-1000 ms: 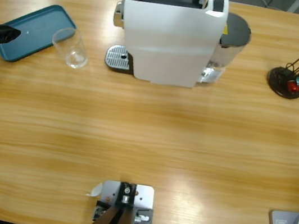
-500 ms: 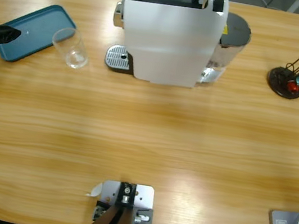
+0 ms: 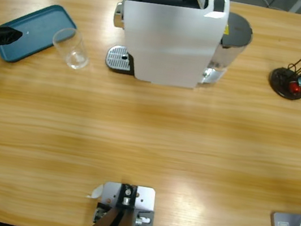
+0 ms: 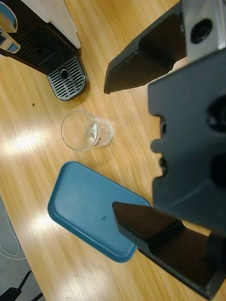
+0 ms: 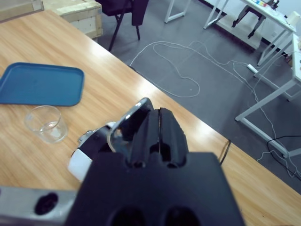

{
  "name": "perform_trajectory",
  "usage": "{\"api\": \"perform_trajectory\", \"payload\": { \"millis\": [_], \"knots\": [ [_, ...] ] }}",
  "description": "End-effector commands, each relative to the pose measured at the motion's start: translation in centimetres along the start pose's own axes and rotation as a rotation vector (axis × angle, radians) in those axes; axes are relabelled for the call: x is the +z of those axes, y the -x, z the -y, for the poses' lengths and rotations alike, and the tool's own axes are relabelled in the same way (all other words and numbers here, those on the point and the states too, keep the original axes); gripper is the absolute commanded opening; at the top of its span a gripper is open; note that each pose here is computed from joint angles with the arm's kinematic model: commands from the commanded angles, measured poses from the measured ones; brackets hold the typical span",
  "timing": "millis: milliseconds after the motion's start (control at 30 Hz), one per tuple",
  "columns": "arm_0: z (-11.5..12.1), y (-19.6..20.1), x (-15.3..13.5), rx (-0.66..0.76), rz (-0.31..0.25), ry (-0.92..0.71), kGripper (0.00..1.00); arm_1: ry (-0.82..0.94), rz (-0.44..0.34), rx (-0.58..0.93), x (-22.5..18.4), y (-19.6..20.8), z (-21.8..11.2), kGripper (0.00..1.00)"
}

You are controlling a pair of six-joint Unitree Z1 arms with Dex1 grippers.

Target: Pour coffee

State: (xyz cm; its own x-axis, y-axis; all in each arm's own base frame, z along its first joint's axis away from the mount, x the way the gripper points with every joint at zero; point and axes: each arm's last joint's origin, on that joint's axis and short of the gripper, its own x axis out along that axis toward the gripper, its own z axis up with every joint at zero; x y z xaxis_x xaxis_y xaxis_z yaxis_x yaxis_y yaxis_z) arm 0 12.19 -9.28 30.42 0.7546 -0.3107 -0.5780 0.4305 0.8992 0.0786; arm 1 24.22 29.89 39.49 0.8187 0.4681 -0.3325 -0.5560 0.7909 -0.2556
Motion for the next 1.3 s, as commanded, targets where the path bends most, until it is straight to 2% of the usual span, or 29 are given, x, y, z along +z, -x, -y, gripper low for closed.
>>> {"api": "perform_trajectory", "payload": {
  "millis": [33, 567, 967, 1300],
  "knots": [
    [0.2, -0.9, -0.9, 0.013, -0.050, -0.011, 1.000, 0.077, -0.148, 0.072, -4.5, -3.4, -4.2, 0.000],
    [0.3, -1.2, -0.9, 0.014, -0.065, -0.016, 1.000, 0.065, -0.221, 0.123, -9.3, -6.8, -7.2, 0.000],
    [0.4, -1.4, -0.9, 0.015, -0.078, -0.020, 1.000, 0.034, -0.288, 0.131, -14.8, -7.0, -7.9, 0.000],
    [0.4, -1.5, -1.0, 0.016, -0.084, -0.021, 1.000, 0.025, -0.302, 0.134, -15.4, -7.2, -7.9, 0.000]
  ]
}}
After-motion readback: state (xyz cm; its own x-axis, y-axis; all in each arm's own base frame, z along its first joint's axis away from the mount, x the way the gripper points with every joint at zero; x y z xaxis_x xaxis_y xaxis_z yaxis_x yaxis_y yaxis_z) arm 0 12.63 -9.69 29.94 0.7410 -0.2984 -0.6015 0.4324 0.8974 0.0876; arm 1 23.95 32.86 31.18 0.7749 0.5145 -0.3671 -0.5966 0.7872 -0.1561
